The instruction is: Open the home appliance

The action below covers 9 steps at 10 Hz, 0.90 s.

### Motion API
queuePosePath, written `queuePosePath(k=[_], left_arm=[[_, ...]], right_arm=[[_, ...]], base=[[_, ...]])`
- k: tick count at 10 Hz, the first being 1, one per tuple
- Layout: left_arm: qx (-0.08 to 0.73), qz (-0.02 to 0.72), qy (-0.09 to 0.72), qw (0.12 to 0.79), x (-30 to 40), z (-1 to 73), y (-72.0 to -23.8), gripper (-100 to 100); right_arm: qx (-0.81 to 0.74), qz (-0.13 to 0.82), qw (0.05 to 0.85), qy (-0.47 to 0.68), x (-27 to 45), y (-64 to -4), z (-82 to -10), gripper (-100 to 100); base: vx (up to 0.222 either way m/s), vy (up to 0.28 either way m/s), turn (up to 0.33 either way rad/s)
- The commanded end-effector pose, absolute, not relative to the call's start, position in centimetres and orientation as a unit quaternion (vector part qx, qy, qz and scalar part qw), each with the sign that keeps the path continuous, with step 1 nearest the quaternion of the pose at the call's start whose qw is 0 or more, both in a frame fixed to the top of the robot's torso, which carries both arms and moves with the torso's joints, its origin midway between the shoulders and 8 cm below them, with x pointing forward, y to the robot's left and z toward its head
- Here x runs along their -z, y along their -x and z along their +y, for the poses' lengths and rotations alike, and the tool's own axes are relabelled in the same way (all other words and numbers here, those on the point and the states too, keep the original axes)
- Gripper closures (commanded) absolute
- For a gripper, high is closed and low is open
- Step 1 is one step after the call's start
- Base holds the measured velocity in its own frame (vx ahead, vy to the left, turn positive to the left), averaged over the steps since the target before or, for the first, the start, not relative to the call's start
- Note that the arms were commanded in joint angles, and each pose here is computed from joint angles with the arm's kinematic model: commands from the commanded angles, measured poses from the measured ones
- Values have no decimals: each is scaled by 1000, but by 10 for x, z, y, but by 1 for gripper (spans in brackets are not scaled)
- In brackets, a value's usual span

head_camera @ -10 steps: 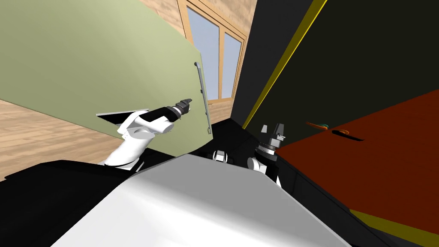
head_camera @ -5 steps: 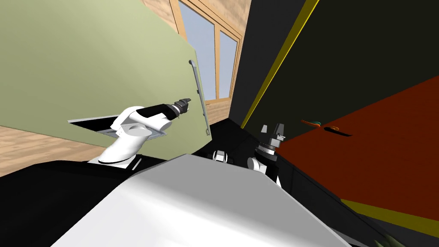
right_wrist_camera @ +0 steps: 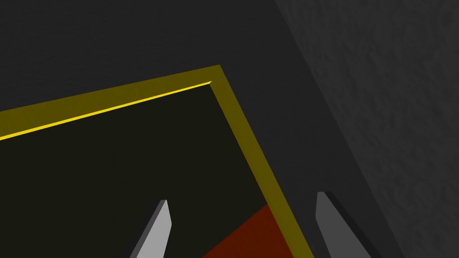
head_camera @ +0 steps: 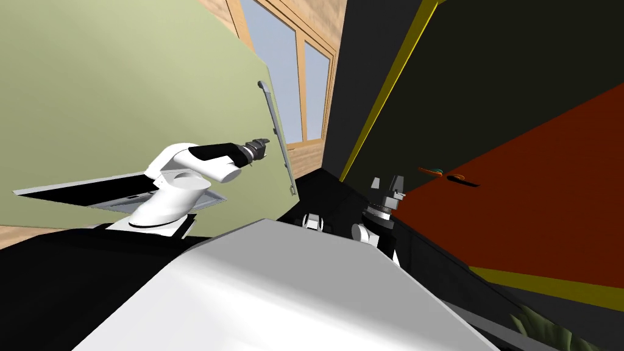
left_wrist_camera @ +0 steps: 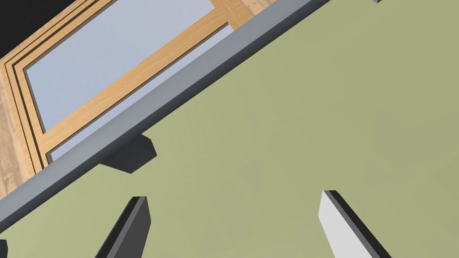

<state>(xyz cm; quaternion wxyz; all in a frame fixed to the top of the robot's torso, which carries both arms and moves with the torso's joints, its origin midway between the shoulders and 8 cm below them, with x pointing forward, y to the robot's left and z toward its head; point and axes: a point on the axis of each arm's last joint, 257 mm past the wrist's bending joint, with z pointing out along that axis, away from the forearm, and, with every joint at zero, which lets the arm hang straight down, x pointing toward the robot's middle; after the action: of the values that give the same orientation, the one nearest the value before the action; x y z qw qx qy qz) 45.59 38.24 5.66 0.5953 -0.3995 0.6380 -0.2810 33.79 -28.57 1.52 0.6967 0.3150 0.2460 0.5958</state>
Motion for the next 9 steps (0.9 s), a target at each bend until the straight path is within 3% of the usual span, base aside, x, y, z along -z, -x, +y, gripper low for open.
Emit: queuePosePath(k=[1, 9], left_arm=[[269, 640, 412, 590, -58, 387, -454, -100], [227, 653, 424, 586, -80, 379, -434, -100]], right_arm=[[-596, 246, 697, -315, -15, -338, -286, 0], [-596, 246, 697, -315, -15, -338, -286, 0]], base=[[45, 27, -64], [56, 50, -130]])
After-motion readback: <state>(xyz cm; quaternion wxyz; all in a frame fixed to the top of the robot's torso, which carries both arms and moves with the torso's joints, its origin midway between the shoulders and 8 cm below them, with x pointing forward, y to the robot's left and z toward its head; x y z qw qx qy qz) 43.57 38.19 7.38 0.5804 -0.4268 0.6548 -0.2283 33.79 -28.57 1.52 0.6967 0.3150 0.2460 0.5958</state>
